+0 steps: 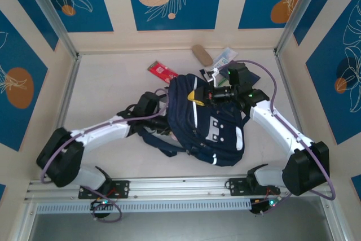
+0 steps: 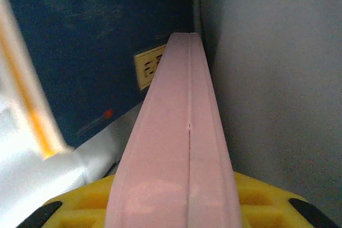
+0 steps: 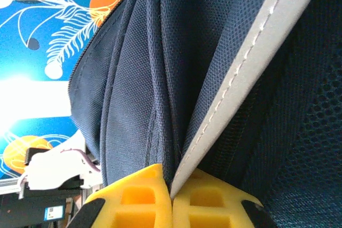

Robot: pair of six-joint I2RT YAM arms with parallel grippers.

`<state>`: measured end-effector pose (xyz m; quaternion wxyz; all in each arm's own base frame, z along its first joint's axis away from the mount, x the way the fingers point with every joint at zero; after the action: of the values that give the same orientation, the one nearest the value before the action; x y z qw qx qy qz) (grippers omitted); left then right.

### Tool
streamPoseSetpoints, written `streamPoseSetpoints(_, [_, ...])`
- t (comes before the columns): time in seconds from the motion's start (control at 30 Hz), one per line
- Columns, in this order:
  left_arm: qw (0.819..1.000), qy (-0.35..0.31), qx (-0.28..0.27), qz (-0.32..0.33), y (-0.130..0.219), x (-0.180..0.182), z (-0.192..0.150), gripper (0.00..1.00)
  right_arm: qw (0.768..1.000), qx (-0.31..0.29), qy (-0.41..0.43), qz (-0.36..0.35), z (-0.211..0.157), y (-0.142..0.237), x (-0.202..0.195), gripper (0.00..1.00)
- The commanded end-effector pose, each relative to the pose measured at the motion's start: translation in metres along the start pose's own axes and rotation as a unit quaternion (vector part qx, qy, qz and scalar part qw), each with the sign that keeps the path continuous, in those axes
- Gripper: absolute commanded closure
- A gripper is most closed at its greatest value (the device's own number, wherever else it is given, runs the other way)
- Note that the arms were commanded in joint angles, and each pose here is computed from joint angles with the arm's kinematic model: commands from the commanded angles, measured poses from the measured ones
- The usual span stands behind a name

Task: Pack books, pencil case, and school supplies into a backpack

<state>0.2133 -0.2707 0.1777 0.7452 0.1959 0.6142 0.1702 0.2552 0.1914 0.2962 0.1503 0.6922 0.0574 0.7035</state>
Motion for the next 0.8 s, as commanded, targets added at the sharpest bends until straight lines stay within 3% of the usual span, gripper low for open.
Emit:
streamPoseSetpoints(0.0, [1.0,-0.019,0.009,-0.014,-0.024,-0.009,0.009,0.82,0.995,-0.032,0.077,0.061,-0.002,0.01,0.035,1.0])
streamPoseSetpoints(0.13, [0.998,-0.036,0.039,-0.024,-0.052,-0.019,0.017,0.76,0.995,-0.037,0.071,0.066,-0.005,0.002,0.029,1.0])
streamPoseSetpoints(0.37, [0.991,0.0,0.124,-0.049,-0.097,-0.012,0.005,0.44,0.994,-0.042,0.071,0.067,-0.007,-0.003,0.026,1.0])
streamPoseSetpoints(0.53, [0.995,-0.025,0.089,-0.022,-0.067,-0.017,0.013,0.24,0.995,-0.045,0.075,0.057,-0.009,0.003,0.024,1.0])
streamPoseSetpoints(0.77, [0.998,-0.059,0.018,0.028,0.009,-0.027,0.011,0.18,0.995,-0.053,0.074,0.04,-0.012,0.02,0.018,1.0])
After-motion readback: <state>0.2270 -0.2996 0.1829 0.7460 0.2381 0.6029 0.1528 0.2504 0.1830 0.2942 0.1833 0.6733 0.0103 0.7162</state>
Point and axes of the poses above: each hand's point on the last joint's axis, 136 mm out from that joint toward the fingers, its own y axis back along the fingers, its own x axis along the line the jaws close on, z = x × y, the point moved 7 cm from there along y, back along the fingers, and after that the axes turned 6 degrees about -y, right-handed, at the moved point
